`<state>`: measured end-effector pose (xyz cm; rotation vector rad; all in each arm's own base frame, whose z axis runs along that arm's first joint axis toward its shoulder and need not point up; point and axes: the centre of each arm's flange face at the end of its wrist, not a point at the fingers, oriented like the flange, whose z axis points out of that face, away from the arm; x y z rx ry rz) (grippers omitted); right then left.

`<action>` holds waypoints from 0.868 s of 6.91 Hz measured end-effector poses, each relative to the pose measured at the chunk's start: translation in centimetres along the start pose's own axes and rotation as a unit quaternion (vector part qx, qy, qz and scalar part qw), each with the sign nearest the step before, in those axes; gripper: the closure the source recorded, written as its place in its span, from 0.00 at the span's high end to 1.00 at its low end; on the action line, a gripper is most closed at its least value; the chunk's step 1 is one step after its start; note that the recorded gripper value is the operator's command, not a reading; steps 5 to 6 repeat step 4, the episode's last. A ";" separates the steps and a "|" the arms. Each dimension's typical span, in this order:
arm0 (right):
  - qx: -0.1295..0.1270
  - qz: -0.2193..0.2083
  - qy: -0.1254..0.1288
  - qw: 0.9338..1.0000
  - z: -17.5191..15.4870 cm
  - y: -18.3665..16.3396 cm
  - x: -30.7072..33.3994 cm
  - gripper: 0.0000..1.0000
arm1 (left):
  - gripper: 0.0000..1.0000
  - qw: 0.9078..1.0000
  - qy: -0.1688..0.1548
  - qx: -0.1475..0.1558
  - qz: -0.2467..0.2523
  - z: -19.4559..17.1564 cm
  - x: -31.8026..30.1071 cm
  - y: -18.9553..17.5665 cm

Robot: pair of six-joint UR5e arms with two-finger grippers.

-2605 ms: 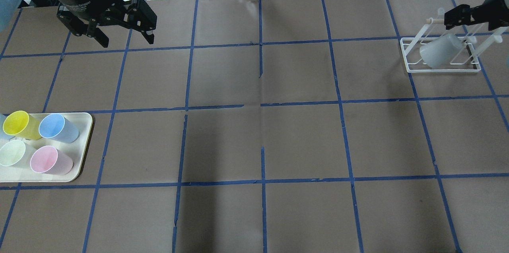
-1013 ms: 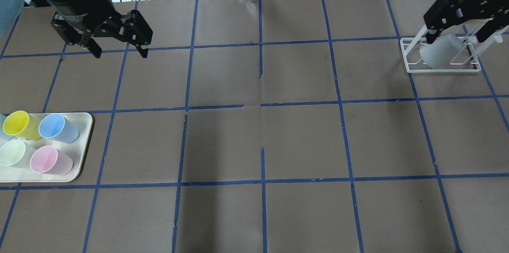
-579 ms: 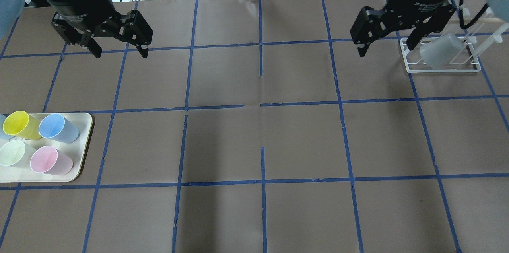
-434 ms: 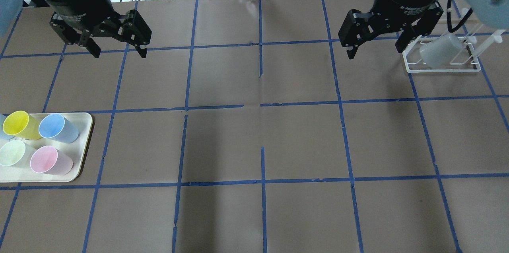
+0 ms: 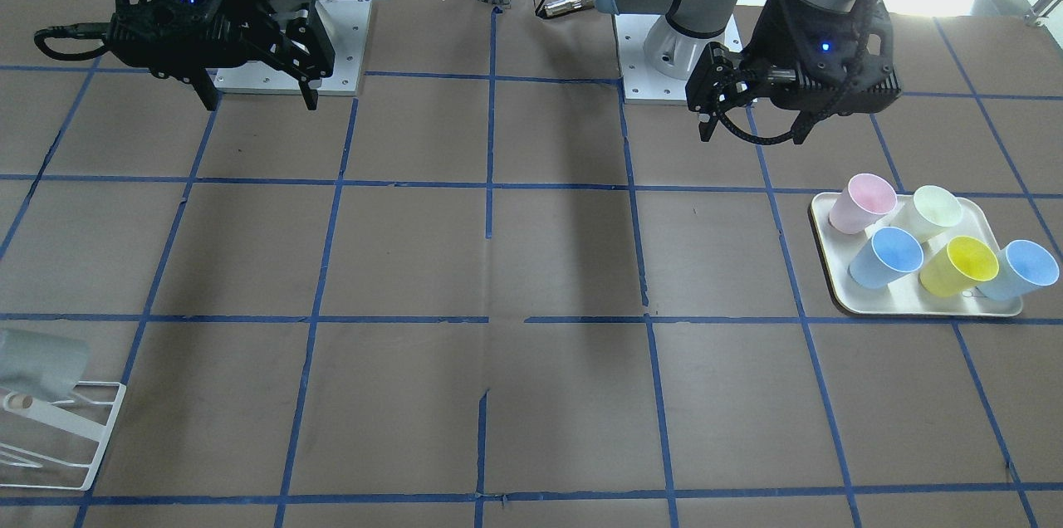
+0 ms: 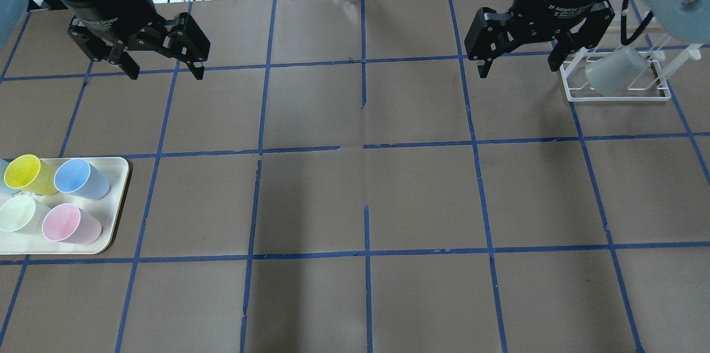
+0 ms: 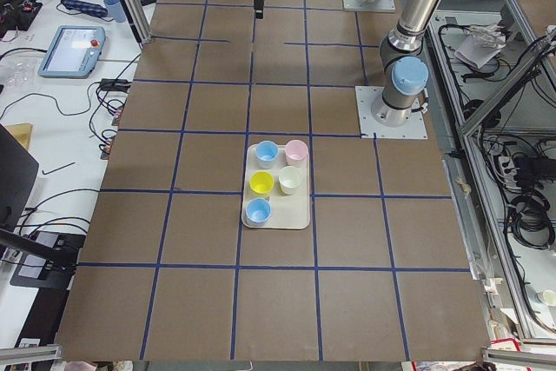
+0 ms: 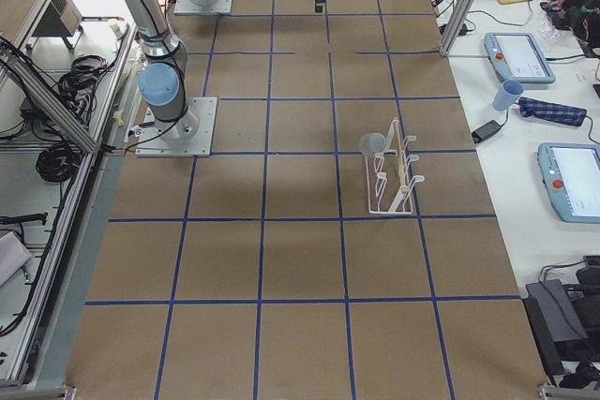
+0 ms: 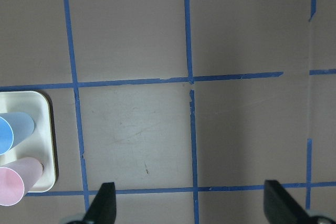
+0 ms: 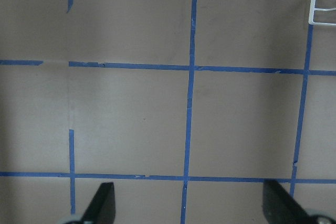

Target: Transfer IKEA cup to right arm and place on rack

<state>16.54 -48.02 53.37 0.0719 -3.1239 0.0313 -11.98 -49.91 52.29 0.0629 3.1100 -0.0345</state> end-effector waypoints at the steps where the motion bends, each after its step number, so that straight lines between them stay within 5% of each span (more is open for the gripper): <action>1: -0.004 0.001 0.000 1.000 -0.1 -0.7 0.0 1.00 | 1.00 1.000 0.000 0.001 0.000 -0.1 0.0 0.0; 6: -0.005 0.001 -0.001 1.000 -0.3 -1.1 0.1 1.00 | 1.00 1.000 0.001 0.005 0.000 -0.3 0.0 0.0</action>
